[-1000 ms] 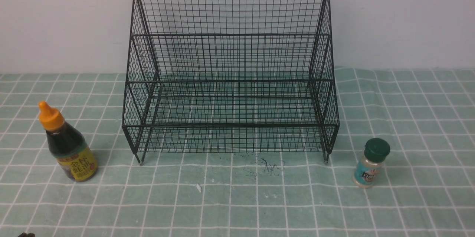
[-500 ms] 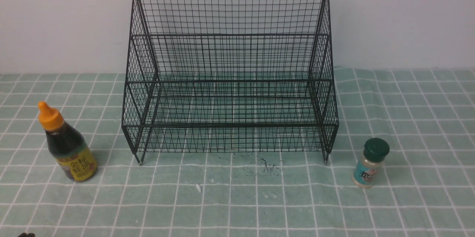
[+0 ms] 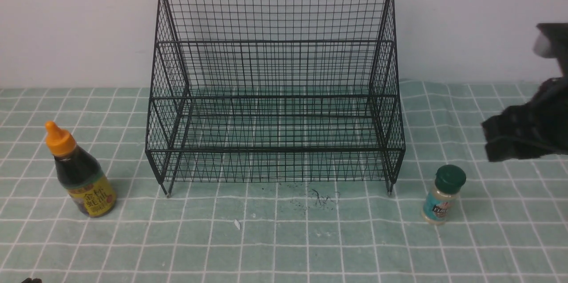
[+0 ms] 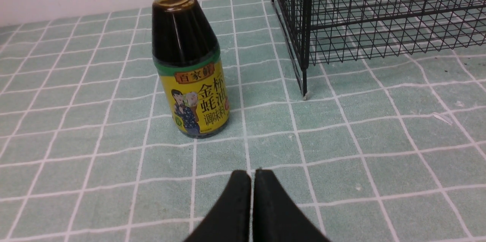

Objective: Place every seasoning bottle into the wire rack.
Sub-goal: Use the right arm to grab the condiment bottle closest to it, then use the right arm to put the condiment bottle back on the shelf

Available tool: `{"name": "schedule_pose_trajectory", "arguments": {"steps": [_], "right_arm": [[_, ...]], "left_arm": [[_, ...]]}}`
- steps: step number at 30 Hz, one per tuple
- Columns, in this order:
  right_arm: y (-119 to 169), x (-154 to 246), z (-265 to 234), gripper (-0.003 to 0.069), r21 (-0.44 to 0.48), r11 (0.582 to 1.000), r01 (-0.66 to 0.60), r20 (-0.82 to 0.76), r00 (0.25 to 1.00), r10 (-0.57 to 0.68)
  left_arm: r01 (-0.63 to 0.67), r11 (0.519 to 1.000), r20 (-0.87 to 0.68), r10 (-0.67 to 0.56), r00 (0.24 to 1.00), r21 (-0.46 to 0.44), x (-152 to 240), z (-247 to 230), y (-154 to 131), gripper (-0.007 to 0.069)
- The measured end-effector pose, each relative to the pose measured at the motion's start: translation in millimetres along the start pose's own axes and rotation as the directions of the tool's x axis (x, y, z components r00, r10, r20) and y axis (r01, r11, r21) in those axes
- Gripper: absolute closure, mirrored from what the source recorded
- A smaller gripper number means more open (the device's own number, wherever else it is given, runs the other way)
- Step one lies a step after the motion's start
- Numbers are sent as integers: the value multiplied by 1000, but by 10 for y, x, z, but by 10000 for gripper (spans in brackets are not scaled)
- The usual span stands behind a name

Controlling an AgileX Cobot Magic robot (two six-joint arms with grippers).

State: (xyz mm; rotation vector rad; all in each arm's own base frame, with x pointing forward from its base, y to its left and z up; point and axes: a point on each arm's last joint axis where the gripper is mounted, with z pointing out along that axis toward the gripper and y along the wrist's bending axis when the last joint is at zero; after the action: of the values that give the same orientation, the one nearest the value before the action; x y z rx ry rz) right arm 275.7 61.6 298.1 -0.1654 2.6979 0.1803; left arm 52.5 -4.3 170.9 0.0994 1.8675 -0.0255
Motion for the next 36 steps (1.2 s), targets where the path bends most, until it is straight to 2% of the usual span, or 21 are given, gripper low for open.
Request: {"name": "schedule_pose_trajectory", "arguments": {"steps": [5,8,11,13,16,18,19,23,26,30,33,36], "right_arm": [[34,-73,394,106,11,1000,-20,-52,998,20],[21,-99,596,62,18,1000,-26,-74,997,27],[12,-113,774,55,22,999,-29,-94,995,31],[4,-113,896,77,26,999,-30,-117,993,33],[-4,-105,1011,163,28,999,-18,-142,990,21],[-5,-101,1040,239,26,1000,-8,-149,989,12],[-5,-100,1043,326,23,1000,10,-151,989,-6],[15,-90,957,317,-1,999,48,-155,987,-47],[76,-69,658,317,-53,997,57,-131,989,-64],[187,-38,57,317,-131,989,70,-25,997,-73],[339,-97,-408,317,-171,977,129,103,988,-113],[513,-220,-672,317,-196,961,196,200,967,-156]], "left_arm": [[0,1000,0,0,1000,0,0,0,0,631],[0,1000,0,0,1000,0,0,0,0,631],[0,1000,0,0,1000,0,0,0,0,631],[0,1000,0,0,1000,0,0,0,0,631],[0,1000,0,0,1000,0,0,0,0,631],[0,1000,0,0,1000,0,0,0,0,631],[0,1000,0,0,1000,0,0,0,0,631],[0,1000,0,0,1000,0,0,0,0,631],[0,1000,0,0,1000,0,0,0,0,631],[0,1000,0,0,1000,0,0,0,0,631],[0,1000,0,0,1000,0,0,0,0,631],[0,1000,0,0,1000,0,0,0,0,631]]}}
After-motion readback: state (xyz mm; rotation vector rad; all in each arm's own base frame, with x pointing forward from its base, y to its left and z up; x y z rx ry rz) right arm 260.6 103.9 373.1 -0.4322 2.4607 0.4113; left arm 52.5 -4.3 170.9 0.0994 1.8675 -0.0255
